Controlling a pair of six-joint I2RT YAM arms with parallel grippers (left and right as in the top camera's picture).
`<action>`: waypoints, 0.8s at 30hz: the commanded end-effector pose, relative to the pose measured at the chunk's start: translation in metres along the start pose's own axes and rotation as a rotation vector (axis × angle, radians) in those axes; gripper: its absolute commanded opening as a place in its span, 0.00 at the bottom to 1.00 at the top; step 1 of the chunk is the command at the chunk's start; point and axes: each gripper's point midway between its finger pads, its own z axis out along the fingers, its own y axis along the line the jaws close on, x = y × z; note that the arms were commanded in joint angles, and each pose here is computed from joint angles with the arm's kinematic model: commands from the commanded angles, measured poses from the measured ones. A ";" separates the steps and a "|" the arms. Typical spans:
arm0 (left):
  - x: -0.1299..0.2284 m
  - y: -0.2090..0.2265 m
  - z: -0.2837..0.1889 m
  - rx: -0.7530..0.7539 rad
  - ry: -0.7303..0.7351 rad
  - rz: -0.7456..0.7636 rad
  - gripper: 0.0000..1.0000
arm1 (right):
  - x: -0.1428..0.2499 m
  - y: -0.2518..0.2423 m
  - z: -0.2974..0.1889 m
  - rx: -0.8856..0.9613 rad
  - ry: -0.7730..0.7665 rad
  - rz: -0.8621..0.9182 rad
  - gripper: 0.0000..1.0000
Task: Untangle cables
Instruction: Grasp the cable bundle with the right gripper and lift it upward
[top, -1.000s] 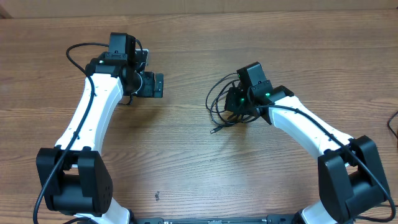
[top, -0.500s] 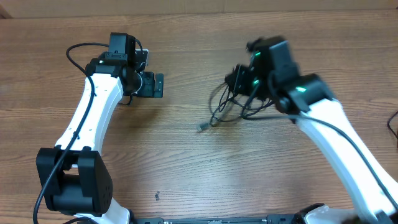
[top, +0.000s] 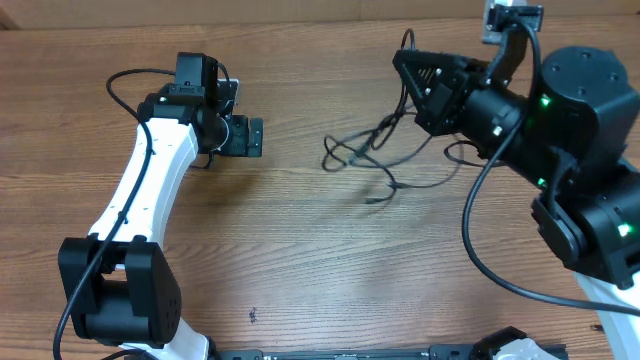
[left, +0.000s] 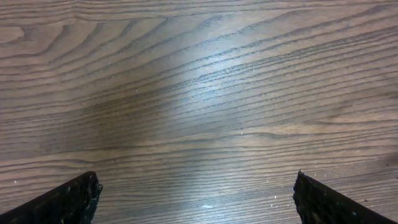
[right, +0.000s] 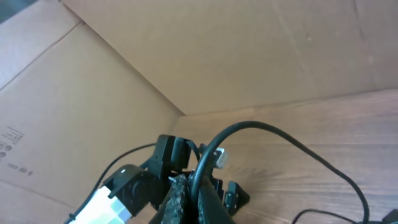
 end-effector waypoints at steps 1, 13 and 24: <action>0.001 0.001 0.001 -0.007 0.003 0.001 1.00 | -0.001 -0.027 0.000 0.147 -0.015 -0.017 0.04; 0.001 0.001 0.001 -0.007 0.003 0.001 0.99 | -0.010 -0.002 0.004 0.024 -0.030 -0.022 0.04; 0.001 0.001 0.001 -0.007 0.003 0.002 1.00 | -0.035 0.020 -0.014 -0.039 -0.137 -0.011 0.04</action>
